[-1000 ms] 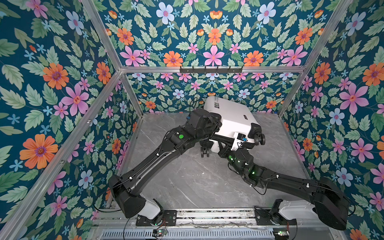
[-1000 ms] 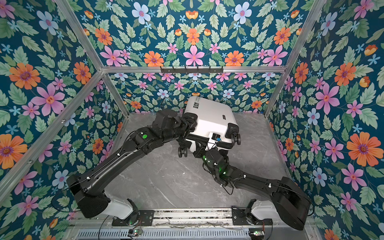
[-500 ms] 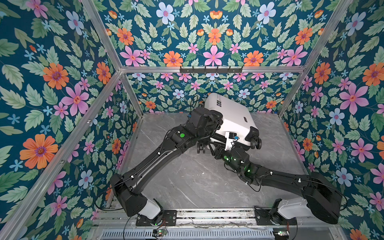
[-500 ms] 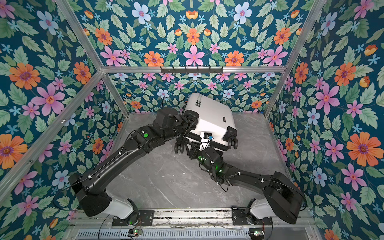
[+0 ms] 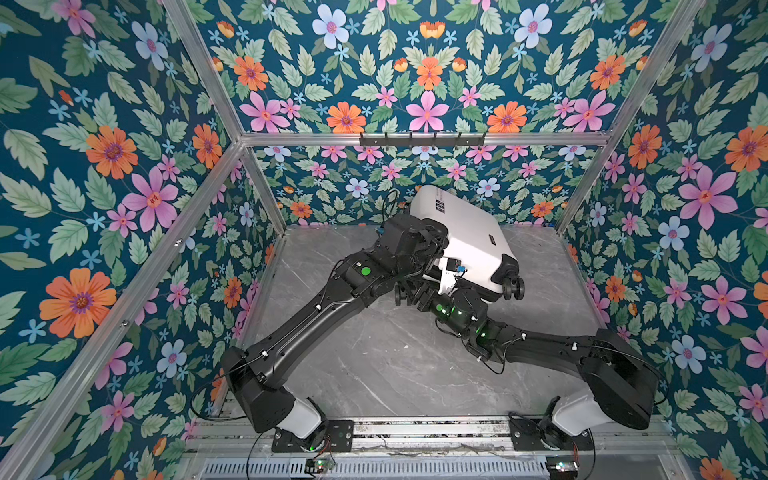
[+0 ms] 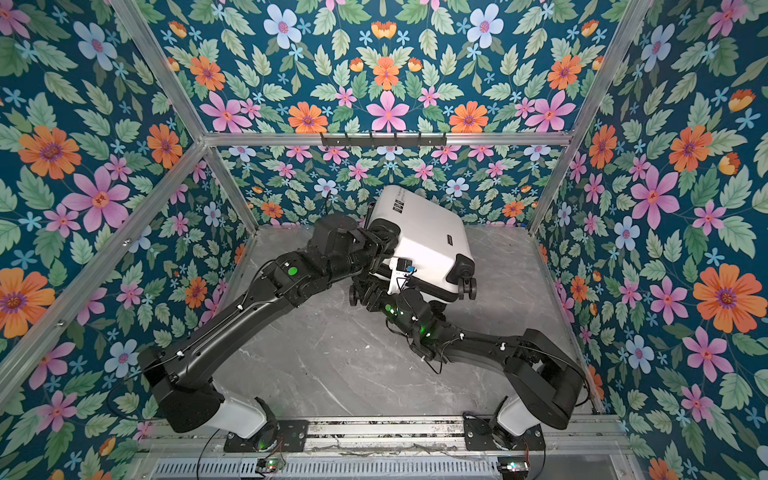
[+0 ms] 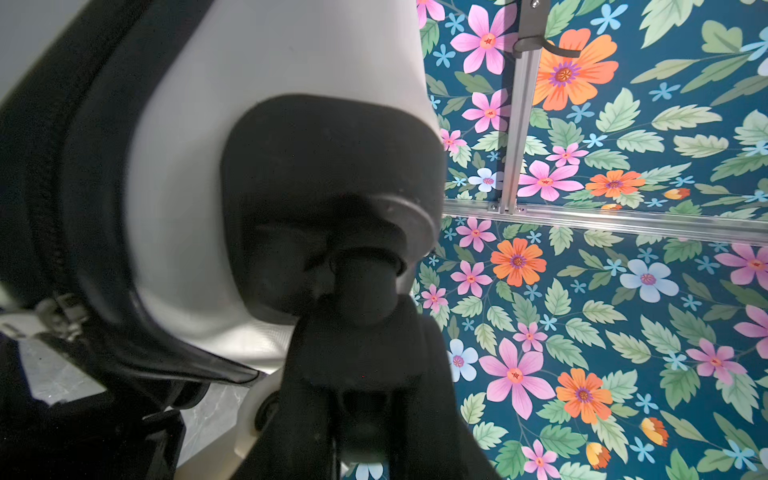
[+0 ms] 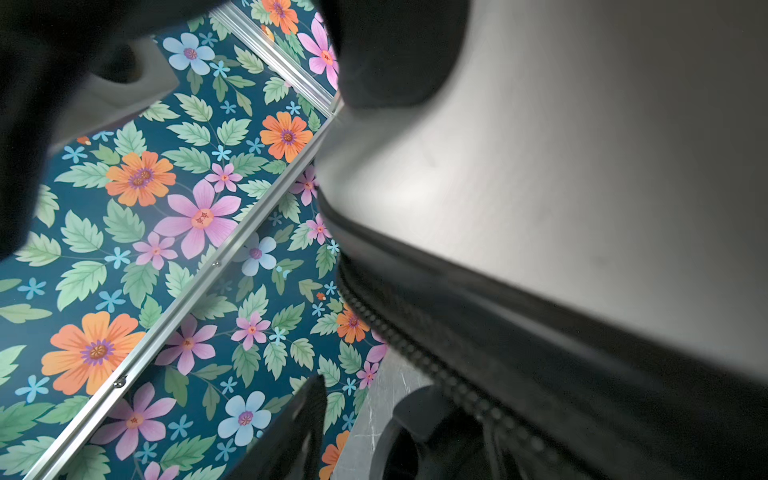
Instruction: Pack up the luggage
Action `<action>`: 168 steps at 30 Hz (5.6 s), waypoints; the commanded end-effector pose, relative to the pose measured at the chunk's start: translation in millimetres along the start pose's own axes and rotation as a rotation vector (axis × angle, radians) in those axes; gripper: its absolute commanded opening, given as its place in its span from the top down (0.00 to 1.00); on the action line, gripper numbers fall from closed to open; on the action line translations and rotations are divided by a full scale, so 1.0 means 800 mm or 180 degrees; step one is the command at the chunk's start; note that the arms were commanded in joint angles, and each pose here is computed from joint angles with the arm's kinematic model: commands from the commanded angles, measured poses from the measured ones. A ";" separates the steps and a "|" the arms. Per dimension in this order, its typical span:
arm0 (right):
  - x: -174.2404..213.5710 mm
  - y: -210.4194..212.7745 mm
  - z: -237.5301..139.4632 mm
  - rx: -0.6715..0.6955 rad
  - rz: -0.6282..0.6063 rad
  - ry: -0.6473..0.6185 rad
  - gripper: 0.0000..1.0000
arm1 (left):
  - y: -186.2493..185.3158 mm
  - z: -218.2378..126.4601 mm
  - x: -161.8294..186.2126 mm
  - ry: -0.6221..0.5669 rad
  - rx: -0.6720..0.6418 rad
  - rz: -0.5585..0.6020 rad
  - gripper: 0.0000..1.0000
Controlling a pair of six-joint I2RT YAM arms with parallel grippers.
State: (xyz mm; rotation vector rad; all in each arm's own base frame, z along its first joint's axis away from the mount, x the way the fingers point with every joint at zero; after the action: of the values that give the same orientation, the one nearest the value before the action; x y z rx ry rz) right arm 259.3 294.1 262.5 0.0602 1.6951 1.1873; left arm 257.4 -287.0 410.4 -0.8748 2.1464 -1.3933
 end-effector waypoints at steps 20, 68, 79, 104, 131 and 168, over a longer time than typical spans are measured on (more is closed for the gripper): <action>-0.031 0.003 0.007 0.0129 0.0039 -0.0485 0.44 | -0.029 -0.016 0.019 0.0295 0.0516 -0.0034 1.00; -0.009 -0.017 -0.025 0.0382 -0.0083 -0.0126 0.63 | 0.004 -0.027 0.002 0.0099 0.0469 -0.0089 1.00; 0.006 -0.011 -0.114 0.0801 -0.0618 0.0809 0.45 | 0.045 0.002 -0.021 0.0151 0.0300 0.0353 1.00; -0.106 -0.015 -0.280 0.2305 -0.0471 0.0454 0.31 | 0.172 0.031 -0.042 0.0276 -0.0959 0.2483 1.00; -0.150 -0.023 -0.211 0.2410 -0.0213 0.0984 0.24 | 0.258 -0.091 -0.083 -0.1330 -0.0801 0.2716 0.13; -0.179 -0.102 -0.163 0.2178 0.0150 0.1233 0.25 | 0.344 0.016 -0.042 -0.1089 0.0176 0.3872 0.46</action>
State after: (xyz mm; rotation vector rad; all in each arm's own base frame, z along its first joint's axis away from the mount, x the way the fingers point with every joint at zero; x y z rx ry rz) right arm 265.0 85.0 298.1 0.3547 2.4186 0.6024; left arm 208.2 -181.2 132.1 0.1999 1.9371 -0.5575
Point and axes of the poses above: each gripper's point midway between its finger pads, its own z axis out along the fingers, its own y axis along the line the jaws close on, x = y × z, the point moved 8 cm from there along -z, back along the fingers, and after that the axes turned 3 degrees about -z, right-handed, at the moved point
